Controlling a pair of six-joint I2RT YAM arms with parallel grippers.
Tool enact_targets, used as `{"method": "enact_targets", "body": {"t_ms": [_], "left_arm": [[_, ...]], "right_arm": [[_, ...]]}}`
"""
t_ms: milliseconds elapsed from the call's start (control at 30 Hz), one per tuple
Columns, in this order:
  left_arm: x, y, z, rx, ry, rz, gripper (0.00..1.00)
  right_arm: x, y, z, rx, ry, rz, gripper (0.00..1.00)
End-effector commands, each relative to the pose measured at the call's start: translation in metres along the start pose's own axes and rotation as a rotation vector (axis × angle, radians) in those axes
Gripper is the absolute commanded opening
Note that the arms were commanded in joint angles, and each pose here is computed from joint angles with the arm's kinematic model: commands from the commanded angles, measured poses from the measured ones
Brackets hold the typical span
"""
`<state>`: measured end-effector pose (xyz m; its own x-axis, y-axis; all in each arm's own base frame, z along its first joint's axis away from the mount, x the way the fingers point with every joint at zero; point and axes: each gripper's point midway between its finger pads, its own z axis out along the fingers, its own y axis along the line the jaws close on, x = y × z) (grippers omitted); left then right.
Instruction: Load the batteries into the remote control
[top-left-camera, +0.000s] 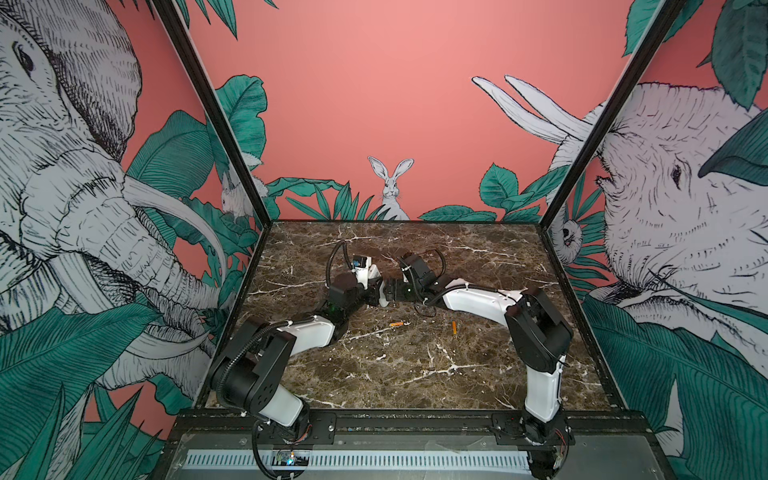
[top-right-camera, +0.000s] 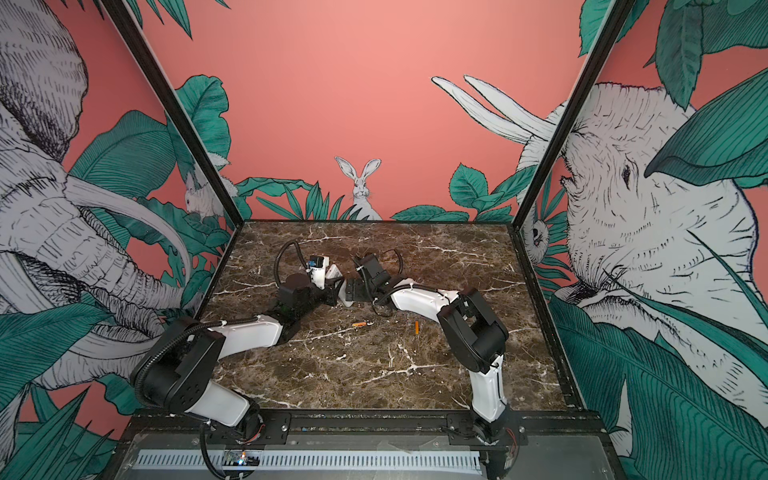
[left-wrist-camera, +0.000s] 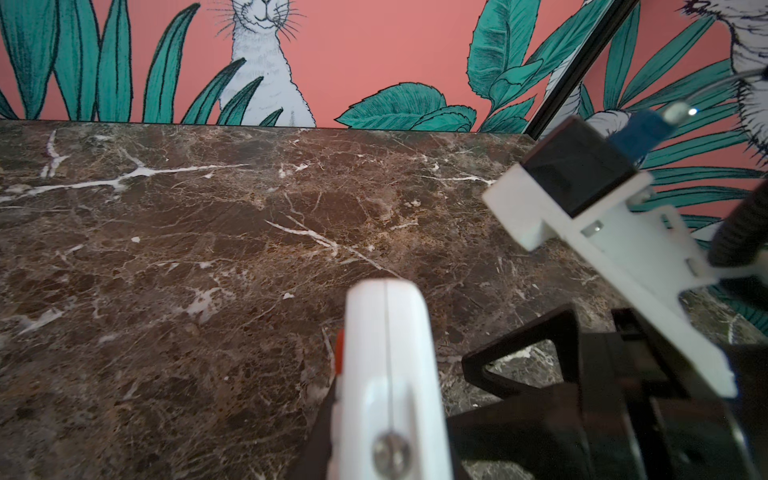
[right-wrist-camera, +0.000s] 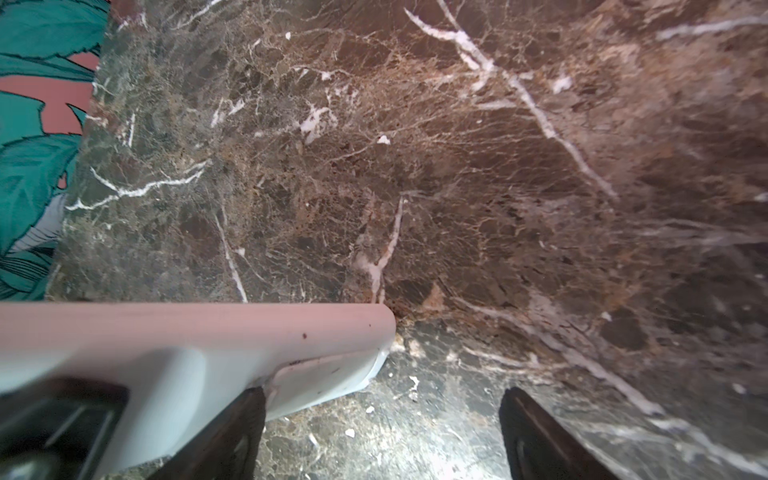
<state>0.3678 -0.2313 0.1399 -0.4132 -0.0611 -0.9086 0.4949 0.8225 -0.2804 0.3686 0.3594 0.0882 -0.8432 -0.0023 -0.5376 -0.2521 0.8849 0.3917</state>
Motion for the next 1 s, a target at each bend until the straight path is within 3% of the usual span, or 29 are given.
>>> {"method": "enact_targets", "body": {"t_ms": [0,533,967], "left_arm": [[0.014,-0.029,-0.001,0.096,0.073,0.032,0.15],[0.018,-0.027,0.002,0.068,0.089,0.064,0.15],[0.017,-0.025,0.003,0.059,0.089,0.061,0.14]], "right_arm": [[-0.001,-0.003,-0.007,0.057,0.0,-0.059,0.88],[-0.01,-0.005,-0.025,0.04,-0.042,-0.067,0.89],[0.005,-0.015,-0.028,-0.007,-0.032,-0.038,0.87]]}}
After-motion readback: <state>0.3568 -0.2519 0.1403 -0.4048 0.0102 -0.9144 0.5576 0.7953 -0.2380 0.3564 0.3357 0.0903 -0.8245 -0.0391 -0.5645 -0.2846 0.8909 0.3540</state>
